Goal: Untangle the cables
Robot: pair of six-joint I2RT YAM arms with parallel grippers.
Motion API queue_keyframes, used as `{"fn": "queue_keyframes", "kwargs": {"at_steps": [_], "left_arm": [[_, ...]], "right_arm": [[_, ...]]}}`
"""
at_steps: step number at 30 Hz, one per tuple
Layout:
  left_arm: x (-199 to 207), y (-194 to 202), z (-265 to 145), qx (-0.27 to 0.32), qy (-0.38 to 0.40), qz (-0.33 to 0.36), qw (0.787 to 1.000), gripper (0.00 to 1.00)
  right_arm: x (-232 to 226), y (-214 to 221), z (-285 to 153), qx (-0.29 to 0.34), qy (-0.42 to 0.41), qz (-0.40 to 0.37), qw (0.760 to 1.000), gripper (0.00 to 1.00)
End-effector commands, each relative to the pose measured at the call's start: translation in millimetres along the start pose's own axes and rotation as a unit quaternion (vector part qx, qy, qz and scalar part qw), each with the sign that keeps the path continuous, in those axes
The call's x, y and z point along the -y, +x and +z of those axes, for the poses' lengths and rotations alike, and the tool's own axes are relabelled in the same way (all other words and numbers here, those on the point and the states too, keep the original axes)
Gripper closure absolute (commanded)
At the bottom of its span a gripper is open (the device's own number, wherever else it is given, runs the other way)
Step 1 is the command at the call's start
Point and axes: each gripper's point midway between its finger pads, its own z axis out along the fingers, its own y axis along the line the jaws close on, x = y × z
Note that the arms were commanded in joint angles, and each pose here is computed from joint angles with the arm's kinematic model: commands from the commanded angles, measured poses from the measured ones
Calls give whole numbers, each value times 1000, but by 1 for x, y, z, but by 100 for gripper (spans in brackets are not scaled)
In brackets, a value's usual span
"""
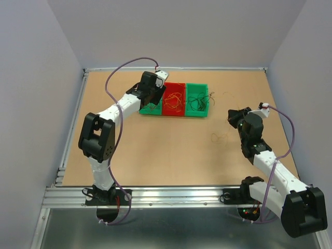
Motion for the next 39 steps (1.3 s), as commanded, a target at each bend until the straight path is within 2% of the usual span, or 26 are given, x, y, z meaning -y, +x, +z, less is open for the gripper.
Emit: {"fn": "queue_keyframes", "kwargs": {"at_steps": [1, 6, 8, 10, 11, 12, 13, 16, 19, 25, 27, 30, 39], "left_arm": [[-15, -19, -21, 34, -34, 1, 999, 30], [-12, -26, -30, 56, -27, 1, 998, 30], [1, -38, -45, 92, 4, 9, 996, 29], [34, -49, -67, 142, 73, 37, 986, 19], [46, -52, -76, 160, 96, 48, 981, 13], [68, -55, -89, 184, 150, 66, 969, 5], [85, -56, -101, 204, 180, 83, 959, 2], [116, -59, -141, 273, 253, 105, 922, 1], [127, -58, -171, 334, 280, 116, 892, 1], [146, -50, -201, 374, 338, 147, 851, 1], [153, -46, -207, 378, 360, 153, 839, 1], [159, -44, -207, 388, 372, 145, 831, 1], [198, -43, -215, 420, 405, 141, 800, 1]], "right_arm": [[-21, -12, 1, 15, -41, -9, 999, 98], [-40, -9, -4, -1, -91, -32, 995, 98], [-56, -4, -9, -18, -135, -37, 990, 99], [-68, -3, -11, -25, -164, -40, 985, 99], [-80, 5, -18, -49, -199, -42, 978, 99], [-87, 8, -21, -57, -220, -41, 973, 99], [-93, 10, -26, -63, -241, -42, 968, 100], [-123, 14, -49, -77, -331, -46, 939, 99], [-155, 12, -79, -80, -426, -66, 899, 99], [-186, 28, -124, -100, -534, -103, 833, 99], [-193, 34, -135, -107, -553, -101, 820, 100], [-202, 38, -148, -114, -573, -83, 807, 100], [-218, 56, -162, -134, -587, -61, 796, 99]]}}
